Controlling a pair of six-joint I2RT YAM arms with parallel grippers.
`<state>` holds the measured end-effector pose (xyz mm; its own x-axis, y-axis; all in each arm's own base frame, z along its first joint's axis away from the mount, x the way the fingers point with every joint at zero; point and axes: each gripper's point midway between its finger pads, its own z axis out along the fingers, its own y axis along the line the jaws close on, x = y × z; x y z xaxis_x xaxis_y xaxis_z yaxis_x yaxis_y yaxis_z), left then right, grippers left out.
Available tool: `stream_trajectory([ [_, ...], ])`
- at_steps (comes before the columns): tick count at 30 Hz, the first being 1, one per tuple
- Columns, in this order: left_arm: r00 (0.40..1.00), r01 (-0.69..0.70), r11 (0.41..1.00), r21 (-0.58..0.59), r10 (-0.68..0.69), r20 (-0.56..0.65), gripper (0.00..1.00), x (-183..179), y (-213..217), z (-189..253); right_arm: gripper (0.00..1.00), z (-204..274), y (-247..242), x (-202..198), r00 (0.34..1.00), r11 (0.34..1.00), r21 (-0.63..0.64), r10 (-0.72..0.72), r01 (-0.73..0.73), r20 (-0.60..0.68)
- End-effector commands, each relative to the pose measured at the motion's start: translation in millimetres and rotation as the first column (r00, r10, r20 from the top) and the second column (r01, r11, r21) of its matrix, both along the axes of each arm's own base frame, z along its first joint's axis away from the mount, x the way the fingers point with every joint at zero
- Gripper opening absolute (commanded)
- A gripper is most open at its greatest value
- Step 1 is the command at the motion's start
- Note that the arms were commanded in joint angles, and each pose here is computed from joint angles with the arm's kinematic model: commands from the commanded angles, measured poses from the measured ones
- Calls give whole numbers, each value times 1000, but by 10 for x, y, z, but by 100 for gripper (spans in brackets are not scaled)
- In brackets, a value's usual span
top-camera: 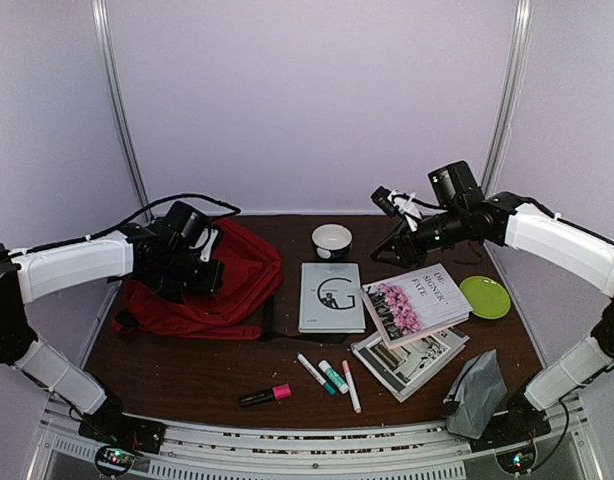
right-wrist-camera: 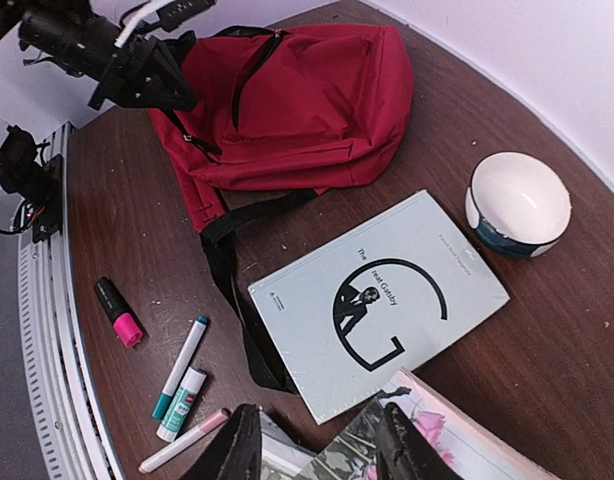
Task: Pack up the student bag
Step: Adjust the student bag at the corner of the board.
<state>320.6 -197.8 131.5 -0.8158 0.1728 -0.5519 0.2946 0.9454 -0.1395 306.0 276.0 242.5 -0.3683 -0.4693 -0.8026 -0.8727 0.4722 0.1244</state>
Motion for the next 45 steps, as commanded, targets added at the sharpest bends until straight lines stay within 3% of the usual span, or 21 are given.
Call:
stream_trajectory([
  [1,977,-3,989,-148,35,209,0,171,-267,854,38,-125,314,95,997,999,15,33,-32,-64],
  [3,958,-130,990,-60,141,249,0,222,51,1064,35,-205,449,123,993,999,9,47,-47,-110],
  [5,940,-232,973,16,220,260,42,218,362,1228,33,-262,572,119,989,998,6,61,-61,-136],
  [6,935,-272,962,36,255,245,54,186,495,1267,33,-300,622,103,988,998,-1,68,-69,-141],
  [8,925,-333,942,35,319,208,66,121,697,1279,33,-380,693,60,987,995,-30,85,-90,-135],
  [10,916,-371,929,-4,366,161,72,51,822,1214,34,-418,709,0,986,993,-62,95,-104,-135],
  [14,917,-399,914,-73,396,-49,79,-83,899,744,44,-405,665,-181,978,985,-51,155,-163,-136],
  [17,895,-429,903,-8,423,-141,80,-125,1003,471,48,-375,632,-315,971,980,-33,191,-198,-142],
  [21,883,-433,899,61,437,-169,82,-78,1043,274,50,-318,582,-351,976,981,-26,187,-191,-108],
  [28,895,-393,919,24,388,-222,82,-62,902,-59,51,-352,606,-374,972,980,-13,198,-201,-129],
  [34,848,-480,876,45,476,-234,70,50,966,-370,51,-344,619,-396,968,978,-1,205,-207,-143],
  [37,833,-521,854,-7,506,-223,47,151,923,-426,51,-357,596,-413,970,979,-2,203,-205,-135],
  [41,840,-521,847,-105,488,-236,3,237,714,-431,50,-367,577,-423,971,979,-7,200,-203,-131],
  [45,900,-430,878,-209,401,-168,0,329,301,-197,49,-365,560,-430,970,976,-21,212,-216,-119],
])
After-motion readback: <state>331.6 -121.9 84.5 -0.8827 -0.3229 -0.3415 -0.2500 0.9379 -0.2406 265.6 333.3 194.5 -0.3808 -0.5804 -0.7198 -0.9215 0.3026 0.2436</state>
